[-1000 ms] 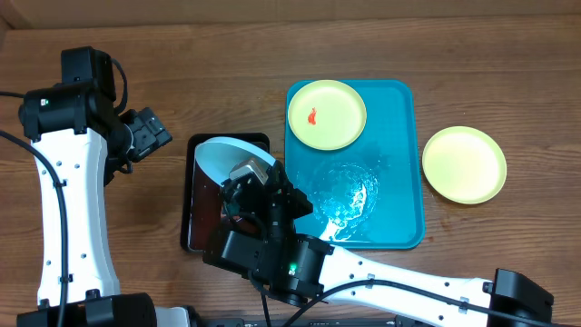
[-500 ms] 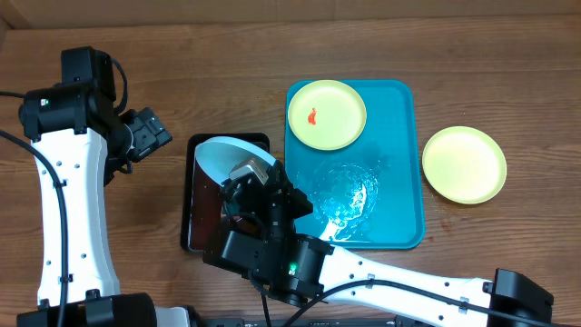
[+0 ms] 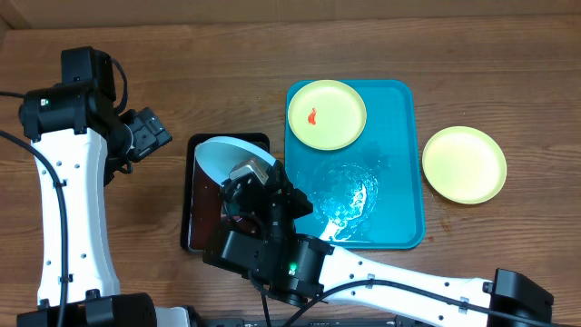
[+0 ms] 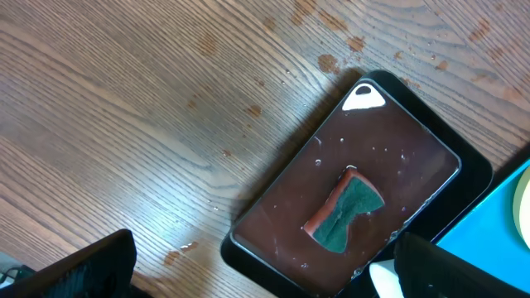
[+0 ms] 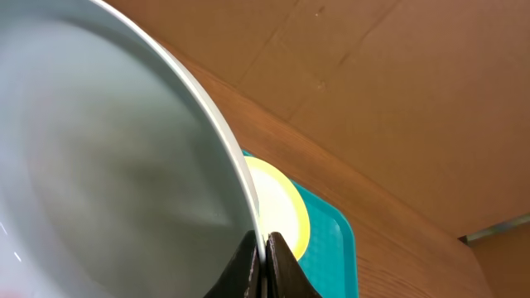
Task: Clean dirty plates on tray and stack at the side
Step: 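Lift the light-blue plate with the right gripper and tilt it over the black tray, then carry the light-blue plate right and stack it on the yellow plate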
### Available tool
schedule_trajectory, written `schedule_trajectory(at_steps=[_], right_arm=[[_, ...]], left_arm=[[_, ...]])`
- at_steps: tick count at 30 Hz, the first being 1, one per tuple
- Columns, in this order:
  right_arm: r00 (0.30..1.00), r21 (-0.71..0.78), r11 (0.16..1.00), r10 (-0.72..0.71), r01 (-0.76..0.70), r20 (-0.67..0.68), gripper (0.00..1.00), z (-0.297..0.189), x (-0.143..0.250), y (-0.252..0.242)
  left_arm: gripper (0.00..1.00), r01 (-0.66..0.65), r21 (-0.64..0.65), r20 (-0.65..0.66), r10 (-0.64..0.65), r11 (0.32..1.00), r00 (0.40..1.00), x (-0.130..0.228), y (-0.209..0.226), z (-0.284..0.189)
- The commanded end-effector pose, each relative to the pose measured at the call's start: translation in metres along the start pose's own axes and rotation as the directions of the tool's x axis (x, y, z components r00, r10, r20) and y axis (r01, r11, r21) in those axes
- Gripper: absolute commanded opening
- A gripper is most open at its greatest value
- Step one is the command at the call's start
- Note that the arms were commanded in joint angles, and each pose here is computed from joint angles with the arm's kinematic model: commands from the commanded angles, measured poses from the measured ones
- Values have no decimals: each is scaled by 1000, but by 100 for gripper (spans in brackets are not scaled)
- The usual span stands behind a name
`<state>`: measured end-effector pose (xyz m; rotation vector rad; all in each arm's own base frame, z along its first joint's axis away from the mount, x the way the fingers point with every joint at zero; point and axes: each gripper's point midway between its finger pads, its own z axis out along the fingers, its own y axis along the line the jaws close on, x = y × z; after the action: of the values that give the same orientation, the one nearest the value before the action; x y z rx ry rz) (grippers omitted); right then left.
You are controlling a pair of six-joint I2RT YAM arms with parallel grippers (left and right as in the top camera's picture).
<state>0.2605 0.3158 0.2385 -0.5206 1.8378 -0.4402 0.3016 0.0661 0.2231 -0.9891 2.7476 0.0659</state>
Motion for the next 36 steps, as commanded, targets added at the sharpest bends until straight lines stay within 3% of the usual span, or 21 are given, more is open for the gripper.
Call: schedule_trajectory(at_steps=[1, 5, 9, 13, 18, 22, 27, 32, 36], right_arm=[[998, 12, 999, 51, -51, 25, 4, -5, -14, -9], [996, -97, 992, 77, -81, -37, 4, 5, -6, 6], [953, -238, 937, 205, -257, -221, 4, 25, 17, 23], [832, -344, 806, 298, -482, -469, 4, 41, 31, 22], [673, -357, 628, 381, -692, -634, 4, 64, 25, -29], [525, -229, 539, 495, -810, -692, 4, 93, 45, -98], [289, 125, 498, 670, -858, -684, 4, 130, 126, -201], [58, 444, 405, 787, -799, -614, 4, 131, 220, -275], [-108, 617, 340, 813, -710, -572, 4, 112, 290, -302]], left_arm=[[100, -17, 6, 23, 17, 1000, 1000, -3, 0, -6], [100, -17, 6, 23, 17, 1000, 1000, -3, 0, -6], [100, -17, 6, 23, 17, 1000, 1000, -3, 0, -6], [100, -17, 6, 23, 17, 1000, 1000, -3, 0, -6], [100, -17, 6, 23, 17, 1000, 1000, -3, 0, -6], [100, -17, 6, 23, 17, 1000, 1000, -3, 0, -6], [100, -17, 6, 23, 17, 1000, 1000, -3, 0, -6], [100, -17, 6, 23, 17, 1000, 1000, -3, 0, -6], [100, -17, 6, 23, 17, 1000, 1000, -3, 0, -6]])
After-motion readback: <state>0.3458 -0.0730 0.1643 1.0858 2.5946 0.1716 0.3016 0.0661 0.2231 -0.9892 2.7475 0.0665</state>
